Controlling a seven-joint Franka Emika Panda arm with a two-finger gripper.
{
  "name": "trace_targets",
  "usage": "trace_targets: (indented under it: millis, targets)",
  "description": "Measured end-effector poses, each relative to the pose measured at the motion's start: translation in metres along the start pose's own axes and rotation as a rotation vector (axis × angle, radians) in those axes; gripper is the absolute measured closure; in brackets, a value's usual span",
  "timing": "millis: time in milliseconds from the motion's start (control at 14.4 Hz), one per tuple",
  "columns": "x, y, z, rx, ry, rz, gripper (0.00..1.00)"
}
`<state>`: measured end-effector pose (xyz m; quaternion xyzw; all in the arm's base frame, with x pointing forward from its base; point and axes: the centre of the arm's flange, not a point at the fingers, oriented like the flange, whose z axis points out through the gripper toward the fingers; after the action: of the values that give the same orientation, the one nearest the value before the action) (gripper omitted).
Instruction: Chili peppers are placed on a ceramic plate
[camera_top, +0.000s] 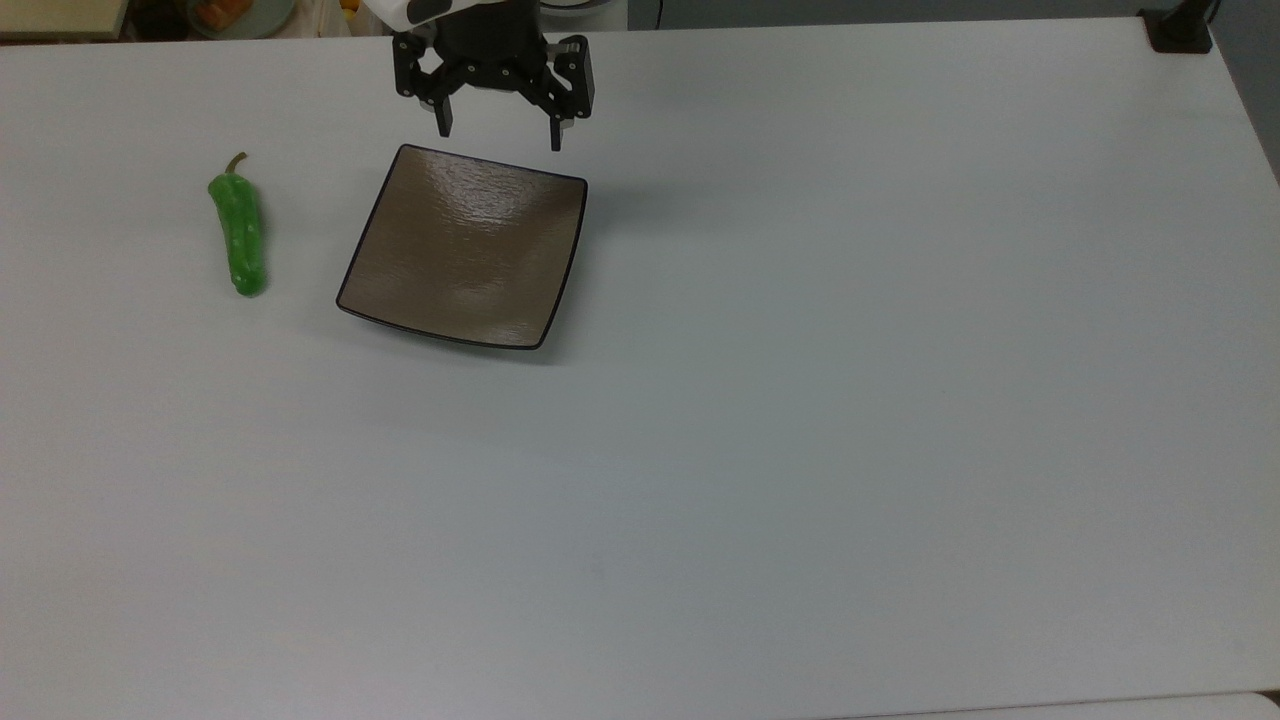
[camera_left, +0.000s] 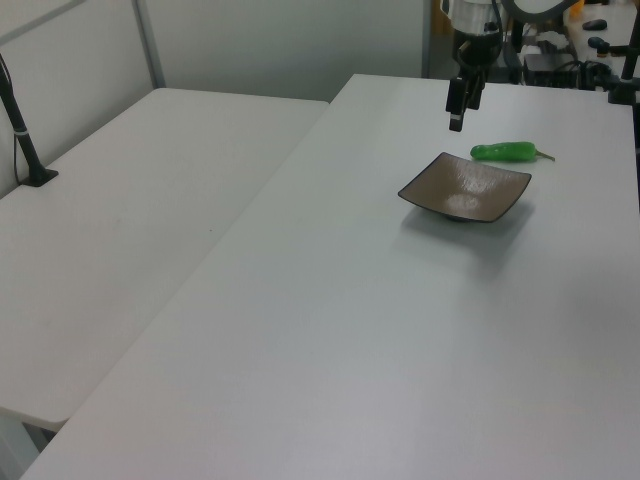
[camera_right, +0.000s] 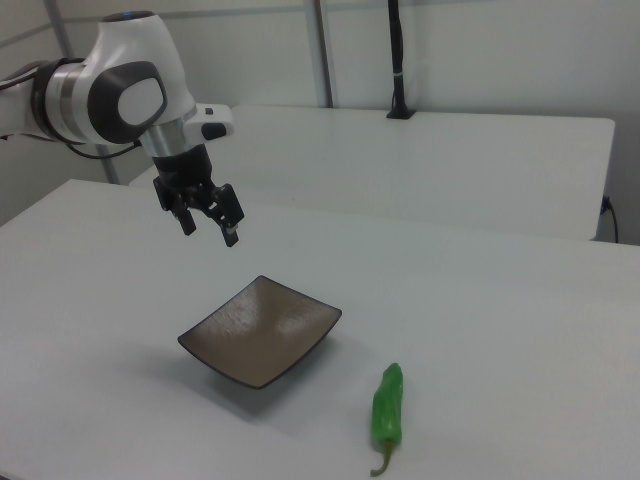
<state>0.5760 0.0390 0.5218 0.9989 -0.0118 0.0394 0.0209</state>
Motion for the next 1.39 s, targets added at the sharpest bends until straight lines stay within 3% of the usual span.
trace_targets:
  millis: [554,1040,1386]
  targets:
    - [0.0,0.023,0.006,-0.008,-0.014,-0.187,0.0]
    - [-0.002,0.111,0.01,-0.034,-0.021,-0.241,0.0]
    - [-0.002,0.168,0.03,-0.063,0.035,-0.235,0.0]
